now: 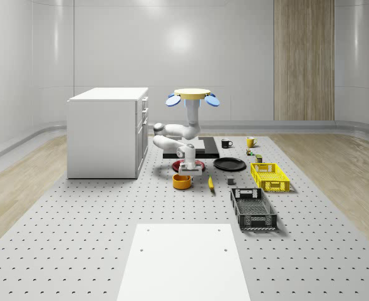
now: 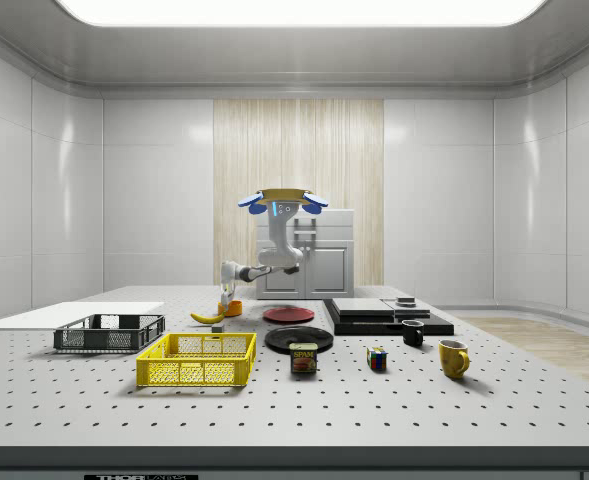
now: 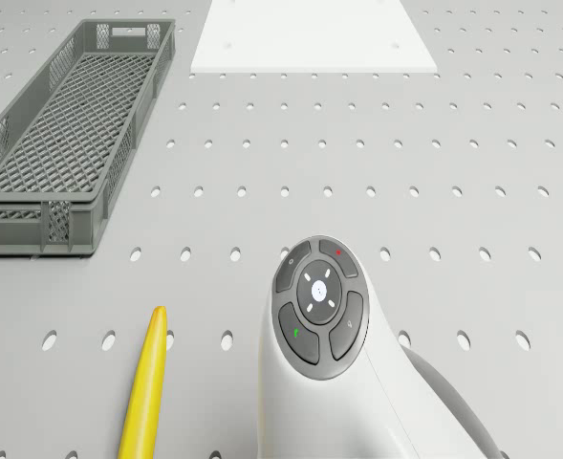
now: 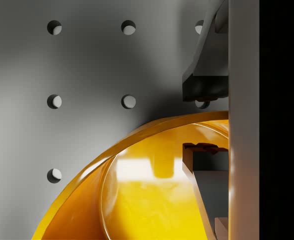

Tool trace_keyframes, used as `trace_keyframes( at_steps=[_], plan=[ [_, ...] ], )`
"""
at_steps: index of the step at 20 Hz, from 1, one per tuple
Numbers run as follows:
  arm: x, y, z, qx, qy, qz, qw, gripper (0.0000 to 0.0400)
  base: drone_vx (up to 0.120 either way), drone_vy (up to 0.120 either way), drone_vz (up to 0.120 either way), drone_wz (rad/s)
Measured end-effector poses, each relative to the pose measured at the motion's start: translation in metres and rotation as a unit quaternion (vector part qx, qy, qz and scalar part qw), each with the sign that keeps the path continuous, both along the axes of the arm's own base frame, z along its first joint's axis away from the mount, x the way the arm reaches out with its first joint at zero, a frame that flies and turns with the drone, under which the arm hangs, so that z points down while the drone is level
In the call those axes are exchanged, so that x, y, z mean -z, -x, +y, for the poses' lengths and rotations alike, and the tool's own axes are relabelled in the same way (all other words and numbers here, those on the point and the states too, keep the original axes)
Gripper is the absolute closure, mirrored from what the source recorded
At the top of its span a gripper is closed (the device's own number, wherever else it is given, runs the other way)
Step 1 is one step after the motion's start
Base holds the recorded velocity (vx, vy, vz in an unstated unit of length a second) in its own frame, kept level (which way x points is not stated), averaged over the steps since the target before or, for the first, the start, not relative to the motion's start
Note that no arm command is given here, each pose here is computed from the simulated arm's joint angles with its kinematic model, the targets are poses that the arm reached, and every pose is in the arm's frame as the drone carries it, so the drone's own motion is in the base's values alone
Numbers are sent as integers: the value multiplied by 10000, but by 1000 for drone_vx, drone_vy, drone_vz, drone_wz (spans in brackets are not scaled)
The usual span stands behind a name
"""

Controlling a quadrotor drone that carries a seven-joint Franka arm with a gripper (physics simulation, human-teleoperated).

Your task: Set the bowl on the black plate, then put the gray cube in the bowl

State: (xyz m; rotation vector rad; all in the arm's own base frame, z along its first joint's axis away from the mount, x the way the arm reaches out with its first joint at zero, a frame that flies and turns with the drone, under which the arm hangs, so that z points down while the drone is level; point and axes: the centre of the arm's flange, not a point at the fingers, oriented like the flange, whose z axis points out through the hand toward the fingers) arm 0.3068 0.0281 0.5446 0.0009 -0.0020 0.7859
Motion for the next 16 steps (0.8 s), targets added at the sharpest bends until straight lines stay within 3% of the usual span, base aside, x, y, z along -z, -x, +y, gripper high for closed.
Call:
trace_keyframes(
  at_steps=[6, 12, 16],
  plan=[
    [88, 0, 0, 0, 0, 0, 10000, 297, 0, 0, 0, 0],
    [270, 0, 0, 0, 0, 1, 10000, 299, 0, 0, 113, 0],
    [322, 0, 0, 0, 0, 1, 10000, 300, -110, 100, 120, 0]
  ],
)
